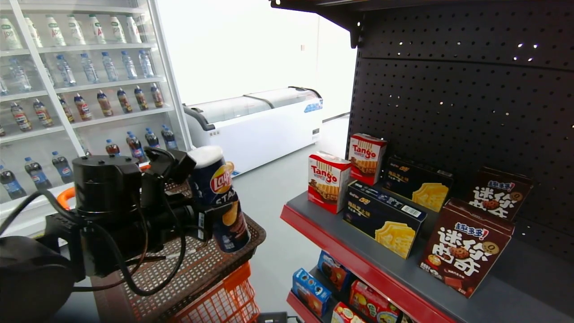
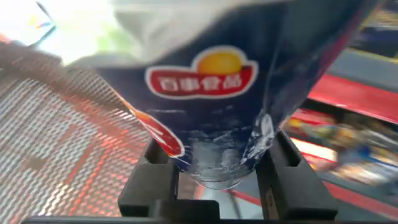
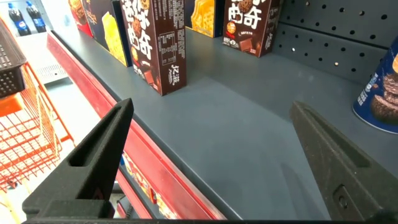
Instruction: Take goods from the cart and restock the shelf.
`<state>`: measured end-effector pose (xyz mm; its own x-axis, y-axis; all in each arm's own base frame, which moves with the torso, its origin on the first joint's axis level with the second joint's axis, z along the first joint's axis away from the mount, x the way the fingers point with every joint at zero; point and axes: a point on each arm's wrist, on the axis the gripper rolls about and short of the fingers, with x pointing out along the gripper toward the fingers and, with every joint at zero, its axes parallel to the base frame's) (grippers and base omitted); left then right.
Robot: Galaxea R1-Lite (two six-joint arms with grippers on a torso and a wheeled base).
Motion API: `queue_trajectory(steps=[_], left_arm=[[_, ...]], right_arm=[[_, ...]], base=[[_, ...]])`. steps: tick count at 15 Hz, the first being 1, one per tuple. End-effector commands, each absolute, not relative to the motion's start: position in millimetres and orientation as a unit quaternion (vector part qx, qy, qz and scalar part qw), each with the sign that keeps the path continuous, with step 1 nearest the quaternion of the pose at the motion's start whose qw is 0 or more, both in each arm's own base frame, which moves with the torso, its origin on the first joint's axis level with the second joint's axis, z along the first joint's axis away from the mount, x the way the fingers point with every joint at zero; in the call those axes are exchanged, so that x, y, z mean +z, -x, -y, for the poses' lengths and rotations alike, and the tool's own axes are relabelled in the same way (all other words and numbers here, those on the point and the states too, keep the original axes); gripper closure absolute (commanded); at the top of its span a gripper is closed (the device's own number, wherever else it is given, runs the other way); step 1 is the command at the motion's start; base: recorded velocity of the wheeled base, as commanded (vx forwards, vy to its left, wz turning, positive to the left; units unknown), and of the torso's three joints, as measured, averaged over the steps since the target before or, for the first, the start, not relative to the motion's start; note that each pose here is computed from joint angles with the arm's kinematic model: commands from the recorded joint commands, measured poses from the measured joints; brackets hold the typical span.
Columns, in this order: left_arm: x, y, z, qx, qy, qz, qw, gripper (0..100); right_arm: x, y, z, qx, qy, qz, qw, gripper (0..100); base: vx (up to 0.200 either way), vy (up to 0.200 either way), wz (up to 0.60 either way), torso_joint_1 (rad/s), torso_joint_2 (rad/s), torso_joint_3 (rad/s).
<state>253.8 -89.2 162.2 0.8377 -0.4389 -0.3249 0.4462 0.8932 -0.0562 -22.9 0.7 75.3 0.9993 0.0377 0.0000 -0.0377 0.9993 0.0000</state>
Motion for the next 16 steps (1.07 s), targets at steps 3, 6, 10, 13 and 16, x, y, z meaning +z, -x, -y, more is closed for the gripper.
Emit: queue_trajectory(steps=[3, 6, 10, 13, 16], left_arm=[[203.4, -223.9, 82.0, -0.288, -0.009, -0.09, 0.953, 100], [211.5, -216.6, 89.1, -0.33, 0.001, -0.07, 0.941, 100], [214.9, -217.7, 104.2, -0.367, 0.002, -0.068, 0.928, 100], [211.6, -204.7, 96.8, -0.387, 0.016, -0.075, 0.919, 100], [195.9, -195.0, 92.9, -0.384, 0.018, -0.101, 0.918, 100]], right_arm=[[75.3, 22.8, -0.7, 0.019, 0.0, -0.001, 1.0, 0], [75.3, 22.8, -0.7, 0.019, 0.0, -0.001, 1.0, 0], [75.3, 22.8, -0.7, 0.019, 0.0, -0.001, 1.0, 0], [75.3, 22.8, -0.7, 0.019, 0.0, -0.001, 1.0, 0], [75.5, 22.8, -0.7, 0.019, 0.0, 0.0, 1.0, 0]], base=[[0.0, 0.0, 0.0, 0.0, 0.0, 0.0], [0.0, 0.0, 0.0, 0.0, 0.0, 0.0], [0.0, 0.0, 0.0, 0.0, 0.0, 0.0], [0.0, 0.0, 0.0, 0.0, 0.0, 0.0], [0.0, 0.0, 0.0, 0.0, 0.0, 0.0]])
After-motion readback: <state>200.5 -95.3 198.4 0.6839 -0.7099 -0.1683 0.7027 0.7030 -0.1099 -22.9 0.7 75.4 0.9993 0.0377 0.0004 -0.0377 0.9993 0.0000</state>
